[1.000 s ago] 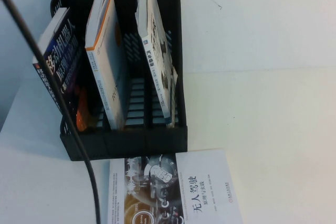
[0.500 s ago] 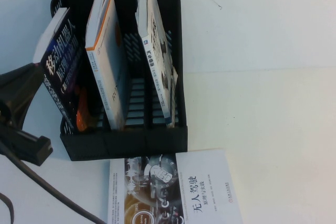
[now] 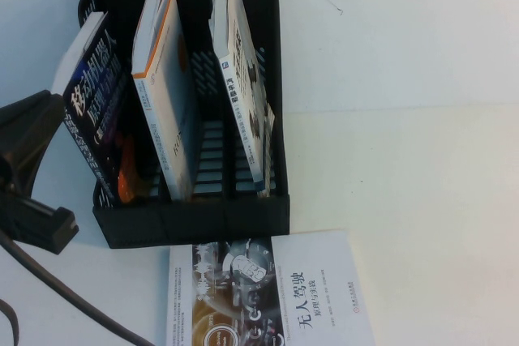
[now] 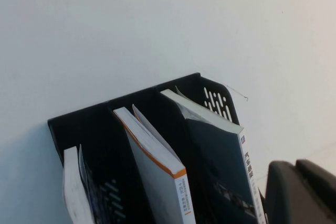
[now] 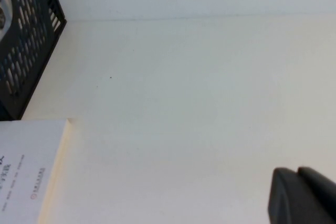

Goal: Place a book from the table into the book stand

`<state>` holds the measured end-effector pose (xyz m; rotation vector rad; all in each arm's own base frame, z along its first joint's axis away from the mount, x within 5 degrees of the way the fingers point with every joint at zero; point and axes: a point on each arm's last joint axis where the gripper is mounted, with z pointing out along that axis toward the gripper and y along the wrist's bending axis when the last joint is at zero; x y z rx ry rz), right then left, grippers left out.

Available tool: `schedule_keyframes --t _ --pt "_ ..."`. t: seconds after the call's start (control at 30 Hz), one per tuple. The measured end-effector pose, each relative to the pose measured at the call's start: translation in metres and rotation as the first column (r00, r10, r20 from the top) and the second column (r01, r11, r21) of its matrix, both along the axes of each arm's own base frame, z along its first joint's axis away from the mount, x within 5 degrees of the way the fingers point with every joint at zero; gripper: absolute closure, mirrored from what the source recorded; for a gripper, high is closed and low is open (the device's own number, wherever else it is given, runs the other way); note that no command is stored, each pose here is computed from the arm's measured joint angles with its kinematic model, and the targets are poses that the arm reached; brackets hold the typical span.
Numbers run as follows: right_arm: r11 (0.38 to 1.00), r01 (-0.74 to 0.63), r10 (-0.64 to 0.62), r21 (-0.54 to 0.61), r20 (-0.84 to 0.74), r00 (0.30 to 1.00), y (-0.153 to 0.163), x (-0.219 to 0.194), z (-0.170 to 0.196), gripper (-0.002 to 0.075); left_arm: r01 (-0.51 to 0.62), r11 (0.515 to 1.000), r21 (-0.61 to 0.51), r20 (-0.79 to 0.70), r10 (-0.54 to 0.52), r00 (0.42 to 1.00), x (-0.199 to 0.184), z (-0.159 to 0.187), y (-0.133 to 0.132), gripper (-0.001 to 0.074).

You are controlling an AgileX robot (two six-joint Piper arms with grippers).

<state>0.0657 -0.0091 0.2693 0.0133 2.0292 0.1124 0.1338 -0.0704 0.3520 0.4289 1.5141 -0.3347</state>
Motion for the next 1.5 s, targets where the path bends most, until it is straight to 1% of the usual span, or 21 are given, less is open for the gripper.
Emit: schedule_keyframes --t 0.4,0.47,0.6,0.7,0.8,0.9,0.97,1.1,1.23,1.4,1.5 --pt "1.0 0.0 0.0 0.0 0.0 1.0 0.0 0.0 0.0 0.0718 0.0 1.0 -0.002 0.003 0.0 1.0 -0.001 0.001 0.0 0.0736" --pt "1.0 0.0 0.0 0.0 0.0 1.0 0.0 0.0 0.0 0.0718 -0.011 1.0 -0.003 0.006 0.011 1.0 -0.004 0.002 0.004 0.0736" --pt "1.0 0.002 -0.002 -0.001 -0.001 1.0 0.0 0.0 0.0 0.0718 -0.078 0.997 -0.027 0.05 0.079 0.996 -0.018 0.006 0.02 0.0736" --pt "1.0 0.002 -0.002 -0.001 -0.001 1.0 0.0 0.0 0.0 0.0718 -0.154 0.985 -0.074 0.097 0.161 0.982 -0.034 0.006 0.036 0.0736" --pt "1.0 0.002 -0.002 -0.001 -0.001 1.0 0.0 0.0 0.0 0.0718 -0.241 0.962 -0.128 0.131 0.257 0.957 -0.053 0.001 0.051 0.0736" --pt "1.0 0.002 -0.002 -0.001 -0.001 1.0 0.0 0.0 0.0 0.0718 -0.324 0.932 -0.165 0.144 0.348 0.927 -0.071 -0.013 0.062 0.0737" --pt "1.0 0.002 -0.002 -0.001 -0.001 1.0 0.0 0.0 0.0 0.0718 -0.371 0.907 -0.197 0.131 0.4 0.907 -0.08 -0.029 0.067 0.0737" --pt "1.0 0.001 -0.001 0.0 -0.002 1.0 0.0 0.0 0.0 0.0718 -0.428 0.868 -0.251 0.06 0.455 0.888 -0.083 -0.065 0.071 0.0737" --pt "1.0 0.001 -0.001 0.0 -0.002 1.0 0.0 0.0 0.0 0.0718 -0.473 0.838 -0.271 -0.056 0.477 0.877 -0.078 -0.104 0.073 0.0737" --pt "1.0 0.002 -0.002 -0.001 -0.002 1.0 0.0 0.0 0.0 0.0718 -0.505 0.823 -0.259 -0.188 0.47 0.863 -0.072 -0.15 0.073 0.0737" --pt "1.0 0.002 -0.002 0.0 -0.002 1.0 0.0 0.0 0.0 0.0718 -0.506 0.811 -0.294 -0.217 0.459 0.862 -0.072 -0.156 0.073 0.0738"
